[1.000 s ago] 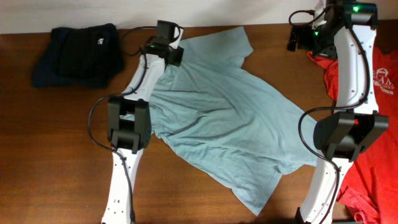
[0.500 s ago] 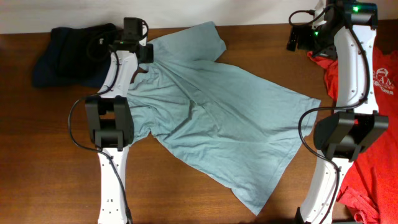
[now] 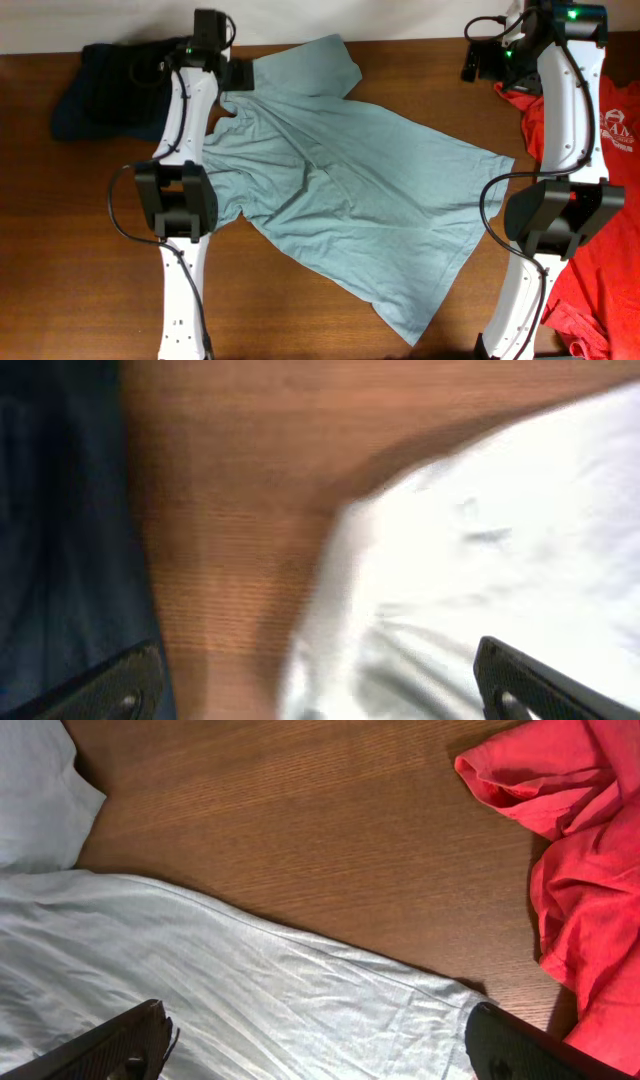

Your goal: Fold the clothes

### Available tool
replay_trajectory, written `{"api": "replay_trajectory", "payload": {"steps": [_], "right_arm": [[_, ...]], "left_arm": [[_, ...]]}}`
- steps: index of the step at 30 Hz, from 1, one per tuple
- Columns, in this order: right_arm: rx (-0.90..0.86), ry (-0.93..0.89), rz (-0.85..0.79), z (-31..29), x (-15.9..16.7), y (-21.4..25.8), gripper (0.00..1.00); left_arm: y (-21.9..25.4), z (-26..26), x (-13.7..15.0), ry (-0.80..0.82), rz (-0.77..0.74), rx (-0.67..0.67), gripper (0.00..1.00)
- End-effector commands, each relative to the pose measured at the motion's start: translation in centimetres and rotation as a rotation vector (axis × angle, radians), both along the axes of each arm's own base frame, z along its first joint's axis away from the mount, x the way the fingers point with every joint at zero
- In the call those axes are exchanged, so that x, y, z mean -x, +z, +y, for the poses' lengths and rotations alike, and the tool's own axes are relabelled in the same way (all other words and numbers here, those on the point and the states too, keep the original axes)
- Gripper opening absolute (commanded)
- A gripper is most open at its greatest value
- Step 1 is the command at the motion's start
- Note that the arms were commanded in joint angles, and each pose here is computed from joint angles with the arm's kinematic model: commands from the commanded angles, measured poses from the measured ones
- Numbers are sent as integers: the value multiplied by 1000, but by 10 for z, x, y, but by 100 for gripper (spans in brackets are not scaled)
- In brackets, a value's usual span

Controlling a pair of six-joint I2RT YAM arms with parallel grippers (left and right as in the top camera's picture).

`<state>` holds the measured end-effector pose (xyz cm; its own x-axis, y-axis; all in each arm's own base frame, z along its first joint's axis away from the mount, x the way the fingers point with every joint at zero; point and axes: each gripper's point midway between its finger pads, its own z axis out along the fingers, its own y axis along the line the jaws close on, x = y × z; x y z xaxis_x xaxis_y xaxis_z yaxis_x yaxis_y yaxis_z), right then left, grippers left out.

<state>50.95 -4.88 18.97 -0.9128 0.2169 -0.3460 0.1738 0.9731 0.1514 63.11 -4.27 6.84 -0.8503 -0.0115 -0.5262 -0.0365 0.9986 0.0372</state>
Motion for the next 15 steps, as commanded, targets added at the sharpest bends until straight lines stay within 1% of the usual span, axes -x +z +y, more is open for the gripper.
{"api": "replay_trajectory", "payload": {"steps": [1,5,7,10,13,15], "right_arm": [[13,-1,-19,-2,-1,8,99],[13,-1,-19,-2,-1,8,99],[13,-1,-19,-2,-1,8,99],[13,0,-23,-2,-2,8,99],[12,4,-88,-2,-16,15,99],[-50,30,-74,10,-12,14,99]], "left_arm": [[106,-19,10,51,-129,154,99],[162,-20,37,57,-152,192,99],[193,-18,60,57,-155,191,99],[224,-12,89,62,-155,189,99],[251,-3,118,78,-156,175,99],[265,3,134,92,-163,157,99]]}}
